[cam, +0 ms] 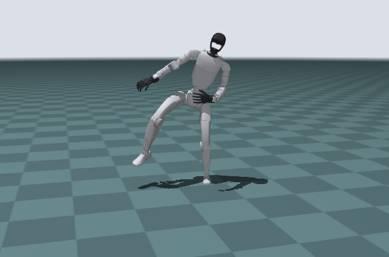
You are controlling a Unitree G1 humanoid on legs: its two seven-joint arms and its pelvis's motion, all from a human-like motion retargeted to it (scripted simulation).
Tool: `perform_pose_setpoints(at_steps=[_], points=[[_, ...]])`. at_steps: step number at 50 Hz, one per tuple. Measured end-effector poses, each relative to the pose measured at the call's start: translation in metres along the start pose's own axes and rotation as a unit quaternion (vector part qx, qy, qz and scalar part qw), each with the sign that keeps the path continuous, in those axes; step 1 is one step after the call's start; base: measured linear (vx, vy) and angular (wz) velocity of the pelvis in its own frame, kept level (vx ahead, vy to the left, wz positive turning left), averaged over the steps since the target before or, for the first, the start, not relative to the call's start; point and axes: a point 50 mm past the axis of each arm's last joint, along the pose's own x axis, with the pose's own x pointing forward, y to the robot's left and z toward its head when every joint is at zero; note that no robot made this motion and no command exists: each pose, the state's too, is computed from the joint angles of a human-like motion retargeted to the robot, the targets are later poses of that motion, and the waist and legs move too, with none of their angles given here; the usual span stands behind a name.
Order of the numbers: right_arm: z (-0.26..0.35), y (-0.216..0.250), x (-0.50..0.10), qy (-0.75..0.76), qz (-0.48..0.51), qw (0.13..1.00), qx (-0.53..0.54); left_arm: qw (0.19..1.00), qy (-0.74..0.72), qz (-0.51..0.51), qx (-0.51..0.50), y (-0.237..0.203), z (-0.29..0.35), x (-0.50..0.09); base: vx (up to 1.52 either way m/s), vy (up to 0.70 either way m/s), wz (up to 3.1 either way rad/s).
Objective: Kungfu
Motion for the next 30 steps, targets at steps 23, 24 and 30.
perform_pose_setpoints(at_steps=[23, 24, 30], points=[[0.065, 0.022, -0.001, -0.031, 0.077, 0.994, 0.067, 0.994, -0.083, -0.064, -0.034, -0.05, 0.008, 0.05, -0.35, -0.37, -0.33], [0.077, 0.014, 0.002, -0.041, 0.07, 0.994, 0.072, 0.993, -0.097, -0.066, -0.016, -0.049, 0.016, 0.059, -0.86, -0.65, -1.21], [0.167, -0.024, 0.003, -0.153, 0.067, 0.974, 0.152, 0.985, -0.09, -0.108, 0.104, -0.037, 0.039, 0.099, -0.59, -0.4, 0.03]])
